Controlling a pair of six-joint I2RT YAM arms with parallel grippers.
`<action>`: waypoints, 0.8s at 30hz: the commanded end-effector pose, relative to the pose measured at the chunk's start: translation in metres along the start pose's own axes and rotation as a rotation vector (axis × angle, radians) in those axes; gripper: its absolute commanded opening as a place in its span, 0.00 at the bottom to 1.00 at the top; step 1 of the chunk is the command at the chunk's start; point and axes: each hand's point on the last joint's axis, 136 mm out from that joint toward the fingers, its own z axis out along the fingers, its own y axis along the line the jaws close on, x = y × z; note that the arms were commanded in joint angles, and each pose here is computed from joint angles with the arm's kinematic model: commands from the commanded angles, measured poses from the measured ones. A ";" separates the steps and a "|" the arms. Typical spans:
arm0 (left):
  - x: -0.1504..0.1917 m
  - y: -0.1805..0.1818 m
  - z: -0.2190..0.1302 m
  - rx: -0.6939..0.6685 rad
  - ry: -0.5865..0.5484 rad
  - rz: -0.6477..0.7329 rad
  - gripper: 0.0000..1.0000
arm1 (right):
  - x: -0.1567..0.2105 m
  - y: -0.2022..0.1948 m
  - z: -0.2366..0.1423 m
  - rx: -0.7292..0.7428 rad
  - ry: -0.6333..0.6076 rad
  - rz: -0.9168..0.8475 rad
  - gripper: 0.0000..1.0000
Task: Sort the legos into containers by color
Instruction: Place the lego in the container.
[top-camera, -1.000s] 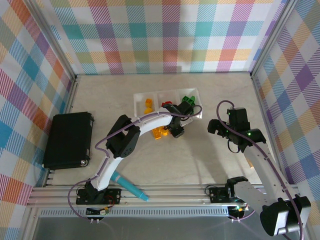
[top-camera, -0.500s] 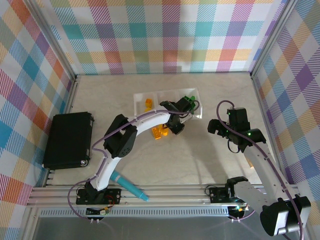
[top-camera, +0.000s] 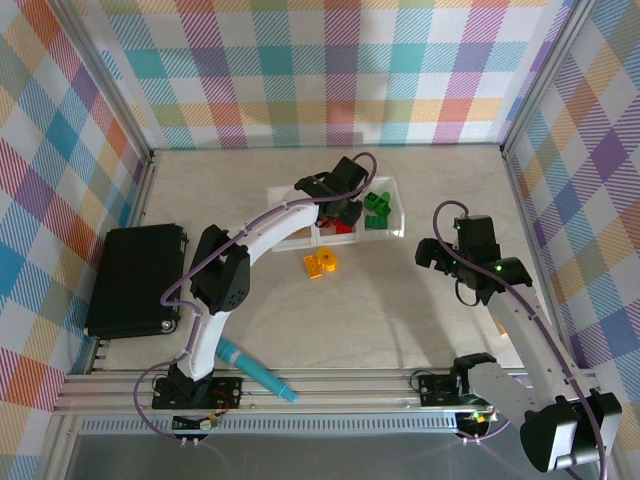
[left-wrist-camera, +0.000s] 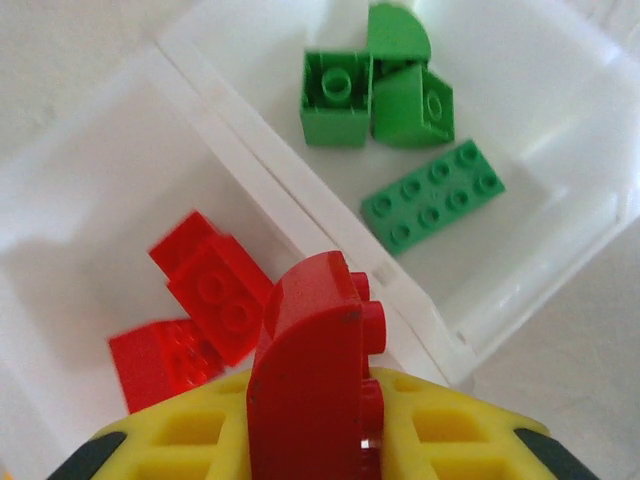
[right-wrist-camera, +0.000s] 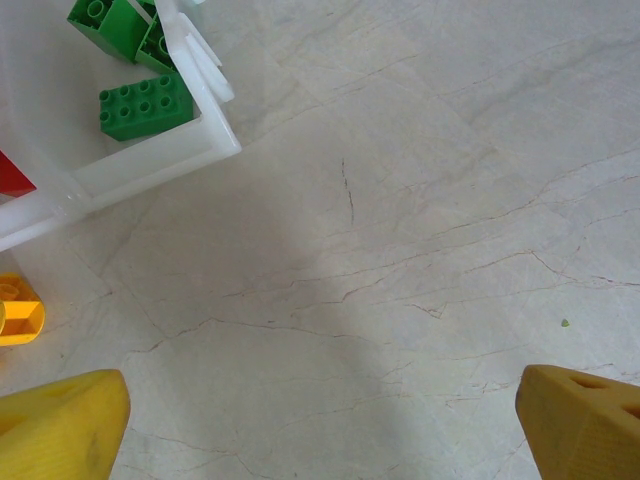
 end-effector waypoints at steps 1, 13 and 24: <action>-0.040 0.016 -0.008 -0.069 -0.106 0.054 0.27 | -0.003 -0.002 -0.002 0.001 -0.013 0.021 0.99; -0.037 0.062 0.024 -0.134 -0.055 0.045 0.28 | -0.003 -0.005 -0.001 0.022 -0.014 0.009 0.99; -0.024 0.083 0.047 -0.115 -0.032 -0.023 0.30 | -0.005 -0.002 0.004 0.015 -0.004 0.014 0.99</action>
